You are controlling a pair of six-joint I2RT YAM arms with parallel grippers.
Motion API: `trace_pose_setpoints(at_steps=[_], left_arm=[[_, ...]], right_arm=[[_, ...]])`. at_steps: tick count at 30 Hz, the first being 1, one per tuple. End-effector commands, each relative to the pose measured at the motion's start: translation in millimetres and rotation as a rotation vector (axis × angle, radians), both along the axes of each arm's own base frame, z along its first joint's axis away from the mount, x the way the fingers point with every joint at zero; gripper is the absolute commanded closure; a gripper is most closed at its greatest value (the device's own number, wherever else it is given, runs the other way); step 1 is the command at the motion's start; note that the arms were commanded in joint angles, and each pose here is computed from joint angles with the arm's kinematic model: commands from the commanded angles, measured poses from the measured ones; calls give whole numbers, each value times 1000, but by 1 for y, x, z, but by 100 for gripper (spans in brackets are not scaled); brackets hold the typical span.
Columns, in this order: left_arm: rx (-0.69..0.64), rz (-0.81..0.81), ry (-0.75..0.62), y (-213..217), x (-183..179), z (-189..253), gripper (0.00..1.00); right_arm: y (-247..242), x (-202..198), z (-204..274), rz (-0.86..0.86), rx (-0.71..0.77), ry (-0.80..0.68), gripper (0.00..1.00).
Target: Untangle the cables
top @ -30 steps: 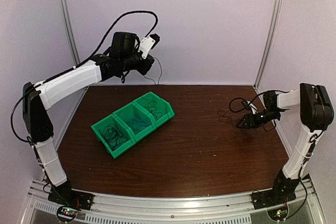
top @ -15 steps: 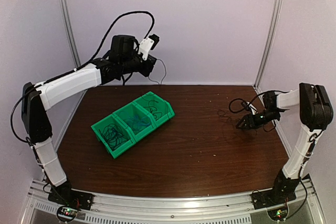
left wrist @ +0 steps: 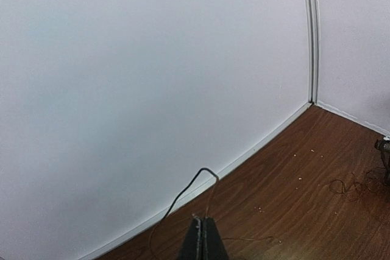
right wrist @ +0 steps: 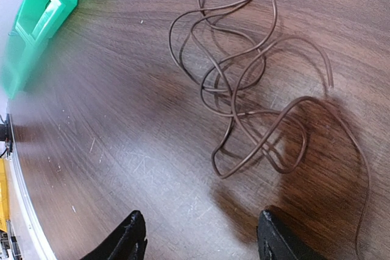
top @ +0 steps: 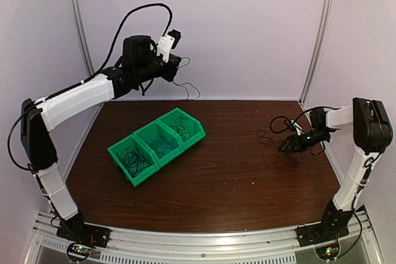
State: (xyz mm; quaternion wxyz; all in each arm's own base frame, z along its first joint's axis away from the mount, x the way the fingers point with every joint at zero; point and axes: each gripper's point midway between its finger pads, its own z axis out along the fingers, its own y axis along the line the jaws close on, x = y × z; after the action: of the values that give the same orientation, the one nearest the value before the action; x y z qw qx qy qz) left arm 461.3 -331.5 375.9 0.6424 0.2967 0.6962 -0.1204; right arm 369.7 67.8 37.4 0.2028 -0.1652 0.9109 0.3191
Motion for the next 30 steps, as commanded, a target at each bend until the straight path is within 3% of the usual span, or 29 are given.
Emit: trace_pose_setpoints(at_steps=[1,8,9,10,11,30], left_arm=[[-133,69,-171,31,-16,70,100],[-100,-10,-93,17,-11,50,100],[-100,-17,-80,15,-11,45,100],[-102,-22,-73,13,-10,41,100],[-106,-22,-67,12,-9,38,100],[-122,-55,66,-1,-4,-39,100]], right_arm=[[2,4,2,21,3,-12,37],[3,3,-1,28,9,2,36],[3,3,-1,29,7,2,13],[3,2,-1,29,7,3,2],[3,2,-1,29,7,2,0],[3,2,-3,30,9,9,0]])
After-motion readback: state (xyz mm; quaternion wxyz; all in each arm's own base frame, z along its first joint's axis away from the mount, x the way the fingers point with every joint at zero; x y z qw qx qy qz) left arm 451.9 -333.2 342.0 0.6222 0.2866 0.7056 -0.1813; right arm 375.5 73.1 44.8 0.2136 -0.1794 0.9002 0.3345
